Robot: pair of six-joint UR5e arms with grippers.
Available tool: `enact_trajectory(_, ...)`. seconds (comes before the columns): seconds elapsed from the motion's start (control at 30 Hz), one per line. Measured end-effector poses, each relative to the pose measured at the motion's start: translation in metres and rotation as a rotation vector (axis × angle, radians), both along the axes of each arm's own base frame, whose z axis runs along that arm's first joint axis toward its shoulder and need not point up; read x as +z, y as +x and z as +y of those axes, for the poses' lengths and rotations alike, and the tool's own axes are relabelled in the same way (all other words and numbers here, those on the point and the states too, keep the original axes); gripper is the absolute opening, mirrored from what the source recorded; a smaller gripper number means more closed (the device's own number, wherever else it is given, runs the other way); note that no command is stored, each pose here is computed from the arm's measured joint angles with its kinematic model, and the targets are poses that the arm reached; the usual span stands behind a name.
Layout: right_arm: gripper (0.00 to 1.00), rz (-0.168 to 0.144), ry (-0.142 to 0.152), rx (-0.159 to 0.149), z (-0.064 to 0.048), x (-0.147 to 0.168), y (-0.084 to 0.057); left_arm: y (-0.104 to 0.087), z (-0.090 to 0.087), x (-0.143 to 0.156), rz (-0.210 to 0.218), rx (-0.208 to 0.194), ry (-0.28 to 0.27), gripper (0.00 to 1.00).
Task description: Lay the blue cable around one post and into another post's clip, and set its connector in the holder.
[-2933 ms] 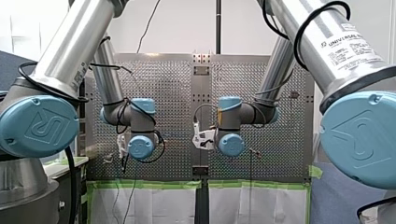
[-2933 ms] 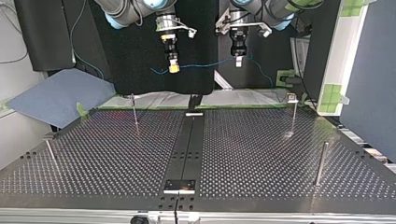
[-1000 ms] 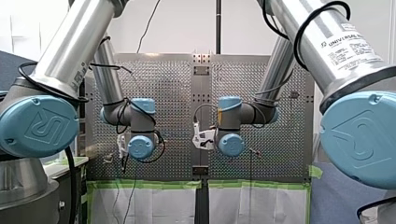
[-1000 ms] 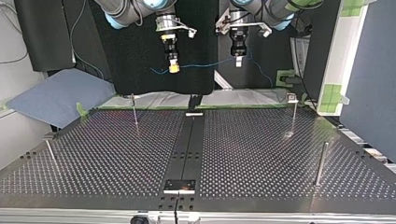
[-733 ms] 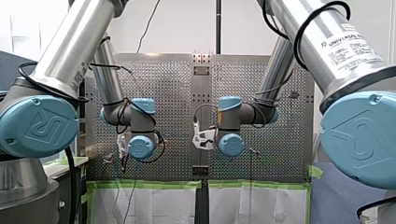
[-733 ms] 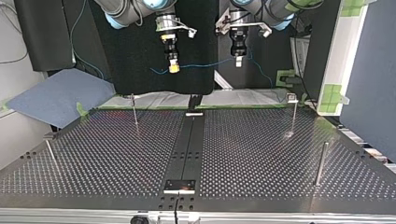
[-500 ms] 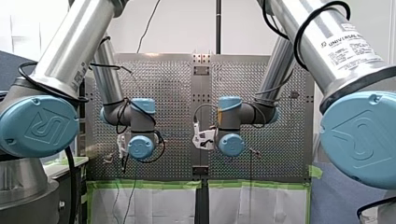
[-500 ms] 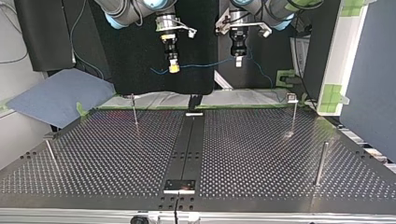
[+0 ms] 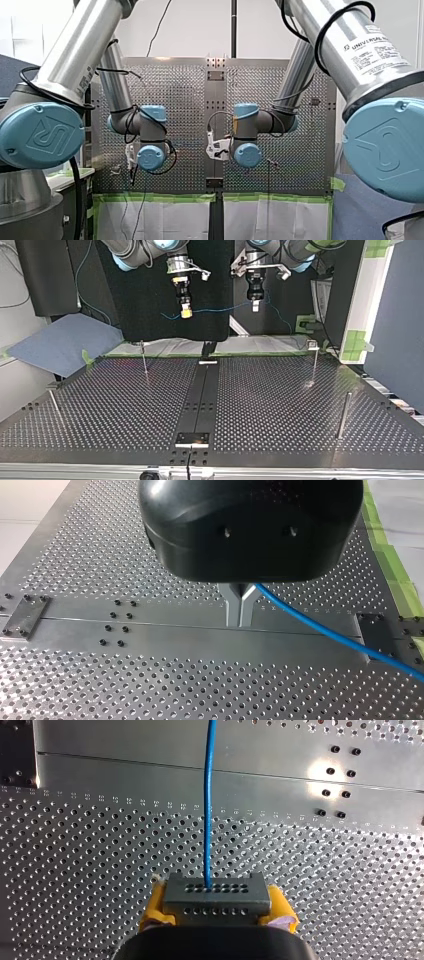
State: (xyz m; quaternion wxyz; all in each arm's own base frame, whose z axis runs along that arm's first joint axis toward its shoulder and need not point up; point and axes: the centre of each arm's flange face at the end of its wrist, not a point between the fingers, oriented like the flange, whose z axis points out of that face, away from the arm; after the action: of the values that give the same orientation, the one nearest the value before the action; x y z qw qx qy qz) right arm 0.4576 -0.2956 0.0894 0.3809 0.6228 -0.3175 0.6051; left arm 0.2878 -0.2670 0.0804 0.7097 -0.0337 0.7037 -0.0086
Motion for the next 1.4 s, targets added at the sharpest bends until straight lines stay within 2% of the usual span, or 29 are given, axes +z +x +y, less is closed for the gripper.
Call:
enact_trajectory(0.77,0.0,-0.001,-0.001,0.0,0.0,0.0,0.001,0.0,0.0,0.0,-0.001,-0.001,0.0,0.0)
enact_trajectory(1.07,0.0,0.038,0.039,0.013,0.009,-0.01,0.001,0.0,-0.001,0.001,-0.001,-0.002,0.001,0.0)
enact_trajectory(1.4,0.0,0.044,0.044,0.014,0.009,-0.011,0.001,0.0,-0.001,0.001,-0.001,-0.002,0.001,0.0)
